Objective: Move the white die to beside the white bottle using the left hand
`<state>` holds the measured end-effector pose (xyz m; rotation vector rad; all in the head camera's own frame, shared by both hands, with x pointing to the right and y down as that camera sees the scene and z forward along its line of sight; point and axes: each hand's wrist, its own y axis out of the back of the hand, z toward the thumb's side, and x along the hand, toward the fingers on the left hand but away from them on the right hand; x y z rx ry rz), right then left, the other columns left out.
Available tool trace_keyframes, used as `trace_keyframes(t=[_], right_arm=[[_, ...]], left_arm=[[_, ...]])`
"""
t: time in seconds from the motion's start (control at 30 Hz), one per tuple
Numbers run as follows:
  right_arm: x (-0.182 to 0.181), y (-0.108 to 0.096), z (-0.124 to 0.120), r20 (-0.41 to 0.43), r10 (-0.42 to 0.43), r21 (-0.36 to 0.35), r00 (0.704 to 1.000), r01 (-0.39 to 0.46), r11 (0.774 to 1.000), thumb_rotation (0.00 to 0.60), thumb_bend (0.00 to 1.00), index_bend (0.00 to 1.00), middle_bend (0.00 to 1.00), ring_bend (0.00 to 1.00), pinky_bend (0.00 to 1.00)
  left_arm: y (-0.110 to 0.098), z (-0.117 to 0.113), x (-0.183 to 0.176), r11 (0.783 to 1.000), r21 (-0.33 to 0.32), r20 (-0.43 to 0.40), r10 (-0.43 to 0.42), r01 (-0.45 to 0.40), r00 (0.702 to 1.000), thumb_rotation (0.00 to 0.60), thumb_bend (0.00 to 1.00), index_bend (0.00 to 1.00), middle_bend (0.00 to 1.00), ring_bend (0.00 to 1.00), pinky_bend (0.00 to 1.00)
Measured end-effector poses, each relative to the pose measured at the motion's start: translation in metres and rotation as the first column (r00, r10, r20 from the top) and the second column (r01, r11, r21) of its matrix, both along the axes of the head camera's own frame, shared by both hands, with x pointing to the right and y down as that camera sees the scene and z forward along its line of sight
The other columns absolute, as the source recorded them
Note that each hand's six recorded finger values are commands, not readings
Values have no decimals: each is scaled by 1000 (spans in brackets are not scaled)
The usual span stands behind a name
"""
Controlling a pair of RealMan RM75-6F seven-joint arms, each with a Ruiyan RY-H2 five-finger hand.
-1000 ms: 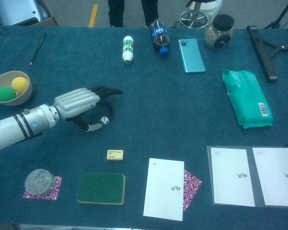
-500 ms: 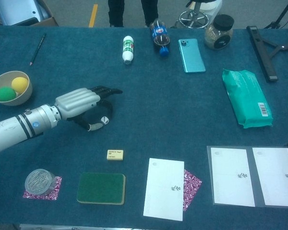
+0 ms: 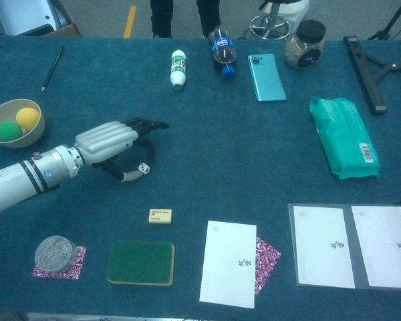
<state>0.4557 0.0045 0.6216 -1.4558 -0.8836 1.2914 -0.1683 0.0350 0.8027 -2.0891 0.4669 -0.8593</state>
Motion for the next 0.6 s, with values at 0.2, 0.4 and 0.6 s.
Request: trace_keyframes(t=[0.2, 0.4, 0.6], right_arm=[[2, 1, -2, 3, 8, 6, 1000, -8, 1000, 600, 176, 553, 363, 304, 437], [7, 4, -2, 13, 27, 9, 1000, -27, 1000, 600, 175, 553, 363, 304, 437], [12, 7, -1, 21, 43, 11, 999, -43, 999, 600, 176, 553, 363, 304, 437]], left_arm=[[-5, -13, 0, 1000, 11, -44, -29, 30, 999, 600, 338, 567, 0, 0, 0], [-21, -45, -11, 991, 78, -111, -95, 104, 989, 600, 338, 584, 0, 0, 0], [-30, -80, -38, 967, 143, -158, -188, 211, 969, 600, 338, 596, 0, 0, 0]])
